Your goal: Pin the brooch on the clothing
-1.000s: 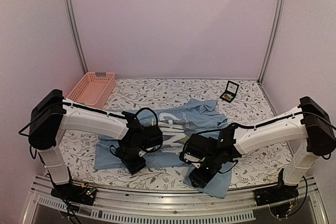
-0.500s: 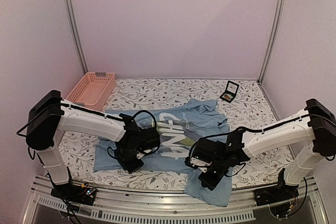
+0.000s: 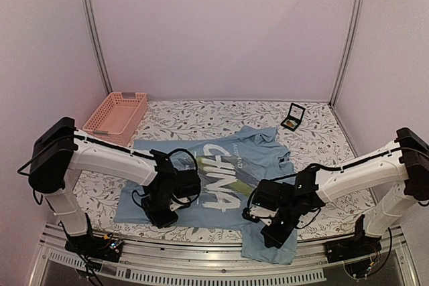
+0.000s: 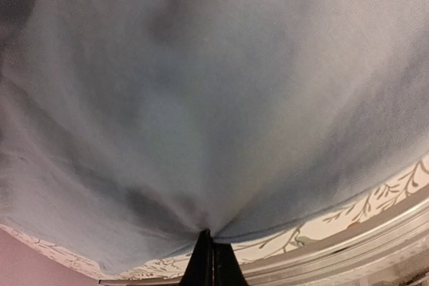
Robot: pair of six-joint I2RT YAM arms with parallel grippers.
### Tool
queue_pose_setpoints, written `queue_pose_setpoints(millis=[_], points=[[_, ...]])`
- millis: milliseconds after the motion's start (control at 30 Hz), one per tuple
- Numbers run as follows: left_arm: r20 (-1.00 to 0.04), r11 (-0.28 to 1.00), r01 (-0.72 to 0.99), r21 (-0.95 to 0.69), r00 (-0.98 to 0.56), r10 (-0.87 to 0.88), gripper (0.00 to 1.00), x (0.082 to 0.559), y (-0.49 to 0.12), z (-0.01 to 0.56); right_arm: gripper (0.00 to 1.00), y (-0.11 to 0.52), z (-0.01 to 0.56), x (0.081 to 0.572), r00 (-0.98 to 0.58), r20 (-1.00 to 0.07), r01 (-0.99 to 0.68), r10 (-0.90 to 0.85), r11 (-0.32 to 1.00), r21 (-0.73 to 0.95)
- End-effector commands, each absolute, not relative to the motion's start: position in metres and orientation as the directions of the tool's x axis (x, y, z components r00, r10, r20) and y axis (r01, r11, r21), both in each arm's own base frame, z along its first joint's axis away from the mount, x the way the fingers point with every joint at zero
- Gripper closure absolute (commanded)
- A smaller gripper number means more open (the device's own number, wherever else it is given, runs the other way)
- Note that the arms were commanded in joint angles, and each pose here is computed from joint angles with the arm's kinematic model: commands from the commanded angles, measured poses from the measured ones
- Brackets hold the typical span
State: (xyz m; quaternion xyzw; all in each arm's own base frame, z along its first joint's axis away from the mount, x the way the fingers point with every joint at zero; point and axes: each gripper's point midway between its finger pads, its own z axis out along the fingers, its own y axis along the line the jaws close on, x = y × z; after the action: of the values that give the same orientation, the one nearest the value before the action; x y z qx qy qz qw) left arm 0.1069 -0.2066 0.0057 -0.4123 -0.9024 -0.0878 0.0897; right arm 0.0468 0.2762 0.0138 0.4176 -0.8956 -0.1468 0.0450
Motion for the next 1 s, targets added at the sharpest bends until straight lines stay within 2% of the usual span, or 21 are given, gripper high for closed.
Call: queue_pose_setpoints(millis=[0, 167, 233, 300, 333, 433, 500, 600, 667, 800, 967], points=[[0.358, 0.645, 0.763, -0.041, -0.592, 0.722, 1.0, 0.066, -0.198, -0.009, 1.0, 0.281, 0.035, 0.03, -0.633, -0.029, -0.721, -0.774, 0.575, 0.386], [0.409, 0.641, 0.763, -0.084, -0.561, 0.72, 1.0, 0.053, -0.195, -0.009, 1.0, 0.304, 0.071, 0.051, -0.663, -0.122, -0.7, -0.738, 0.555, 0.449], [0.406, 0.637, 0.765, -0.095, -0.555, 0.726, 1.0, 0.051, -0.197, -0.006, 1.0, 0.31, 0.09, 0.078, -0.697, -0.177, -0.683, -0.695, 0.568, 0.459], [0.401, 0.633, 0.764, -0.125, -0.545, 0.737, 1.0, 0.048, -0.2, -0.002, 0.95, 0.31, 0.11, 0.121, -0.743, -0.252, -0.658, -0.62, 0.612, 0.439], [0.393, 0.631, 0.765, -0.132, -0.544, 0.741, 0.97, 0.048, -0.202, 0.001, 0.95, 0.306, 0.12, 0.145, -0.768, -0.288, -0.637, -0.571, 0.643, 0.424], [0.344, 0.636, 0.768, -0.079, -0.578, 0.74, 0.59, 0.066, -0.206, 0.011, 0.95, 0.287, 0.152, 0.215, -0.826, -0.387, -0.552, -0.409, 0.722, 0.416], [0.262, 0.665, 0.746, -0.035, -0.635, 0.727, 0.48, 0.091, -0.215, 0.023, 0.93, 0.272, 0.167, 0.256, -0.831, -0.447, -0.511, -0.332, 0.773, 0.375], [0.066, 0.748, 0.664, -0.001, -0.746, 0.662, 0.45, 0.146, -0.229, 0.054, 0.84, 0.254, 0.179, 0.316, -0.83, -0.502, -0.435, -0.245, 0.847, 0.306], [-0.104, 0.79, 0.612, 0.037, -0.784, 0.612, 0.43, 0.192, -0.235, 0.085, 0.83, 0.24, 0.181, 0.354, -0.821, -0.535, -0.395, -0.202, 0.876, 0.276], [-0.405, 0.851, 0.522, 0.061, -0.766, 0.499, 0.36, 0.27, -0.247, 0.138, 0.81, 0.195, 0.16, 0.433, -0.82, -0.561, -0.262, -0.112, 0.945, 0.194], [-0.591, 0.931, 0.365, -0.009, -0.753, 0.29, 0.33, 0.347, -0.224, 0.156, 0.72, 0.163, 0.114, 0.496, -0.851, -0.524, -0.156, -0.029, 0.967, 0.201]])
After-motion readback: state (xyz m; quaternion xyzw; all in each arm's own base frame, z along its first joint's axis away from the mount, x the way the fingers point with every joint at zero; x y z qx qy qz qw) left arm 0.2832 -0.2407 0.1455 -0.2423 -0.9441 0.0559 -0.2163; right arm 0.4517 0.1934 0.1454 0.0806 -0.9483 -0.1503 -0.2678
